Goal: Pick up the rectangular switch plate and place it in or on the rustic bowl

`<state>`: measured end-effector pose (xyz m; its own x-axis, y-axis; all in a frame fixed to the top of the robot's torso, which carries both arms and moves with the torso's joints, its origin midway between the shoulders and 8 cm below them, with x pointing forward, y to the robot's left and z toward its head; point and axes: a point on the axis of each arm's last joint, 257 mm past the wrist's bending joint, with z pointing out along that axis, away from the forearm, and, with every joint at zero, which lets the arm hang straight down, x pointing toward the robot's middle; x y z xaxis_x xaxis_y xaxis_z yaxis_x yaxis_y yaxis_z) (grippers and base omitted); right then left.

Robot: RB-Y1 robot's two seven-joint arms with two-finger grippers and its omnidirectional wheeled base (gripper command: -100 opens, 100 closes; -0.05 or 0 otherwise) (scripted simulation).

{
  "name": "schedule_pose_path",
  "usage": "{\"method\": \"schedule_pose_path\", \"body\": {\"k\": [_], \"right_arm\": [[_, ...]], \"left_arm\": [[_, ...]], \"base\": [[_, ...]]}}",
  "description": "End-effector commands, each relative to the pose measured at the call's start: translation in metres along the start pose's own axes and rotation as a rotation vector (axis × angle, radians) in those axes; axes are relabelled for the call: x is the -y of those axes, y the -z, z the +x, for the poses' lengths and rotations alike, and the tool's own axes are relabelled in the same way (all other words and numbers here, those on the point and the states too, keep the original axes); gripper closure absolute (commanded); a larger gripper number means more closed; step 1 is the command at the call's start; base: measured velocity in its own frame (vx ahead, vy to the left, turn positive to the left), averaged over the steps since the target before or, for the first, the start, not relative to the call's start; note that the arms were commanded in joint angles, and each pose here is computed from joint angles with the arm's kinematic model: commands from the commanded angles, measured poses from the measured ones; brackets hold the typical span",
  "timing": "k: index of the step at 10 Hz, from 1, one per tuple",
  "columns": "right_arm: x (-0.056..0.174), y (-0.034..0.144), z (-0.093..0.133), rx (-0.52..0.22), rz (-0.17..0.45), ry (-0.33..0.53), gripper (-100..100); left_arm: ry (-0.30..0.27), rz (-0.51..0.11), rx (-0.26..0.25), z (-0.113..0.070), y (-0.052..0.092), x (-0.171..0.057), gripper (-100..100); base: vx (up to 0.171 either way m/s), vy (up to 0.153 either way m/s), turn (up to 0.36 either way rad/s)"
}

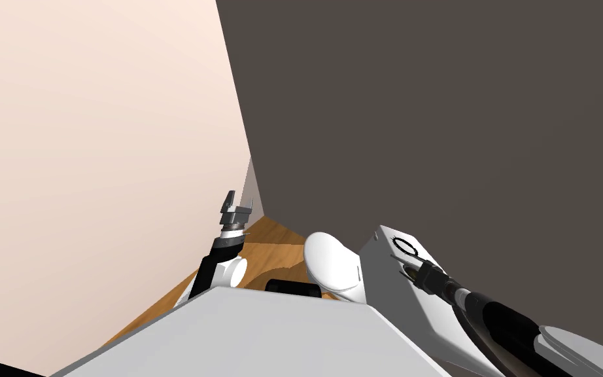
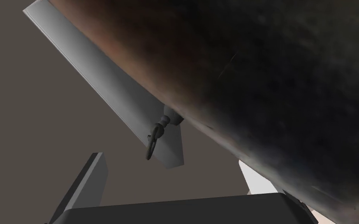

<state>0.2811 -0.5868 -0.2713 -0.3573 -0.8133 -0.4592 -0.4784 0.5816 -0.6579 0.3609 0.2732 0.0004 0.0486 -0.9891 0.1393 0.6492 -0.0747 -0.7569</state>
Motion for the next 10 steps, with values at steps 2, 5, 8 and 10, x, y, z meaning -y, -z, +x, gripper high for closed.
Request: {"method": "schedule_pose_path", "body": {"k": [2,5,8,10], "right_arm": [[-0.001,0.000,0.001,-0.002,0.001,0.000,100],[0.003,0.000,0.000,-0.002,0.007,0.004,100],[0.003,0.000,0.001,-0.003,0.007,0.004,100],[0.016,0.002,-0.006,0.004,-0.002,0.038,100]], "left_arm": [[0.000,0.000,0.000,0.000,0.000,0.000,0],[0.000,0.000,0.000,0.000,0.000,0.000,0],[0.000,0.000,0.000,0.000,0.000,0.000,0],[0.000,0.000,0.000,0.000,0.000,0.000,0]], "base": [[-0.003,-0.004,0.006],[0.000,0.000,0.000],[0.000,0.000,0.000],[-0.021,-0.001,-0.044]]}}
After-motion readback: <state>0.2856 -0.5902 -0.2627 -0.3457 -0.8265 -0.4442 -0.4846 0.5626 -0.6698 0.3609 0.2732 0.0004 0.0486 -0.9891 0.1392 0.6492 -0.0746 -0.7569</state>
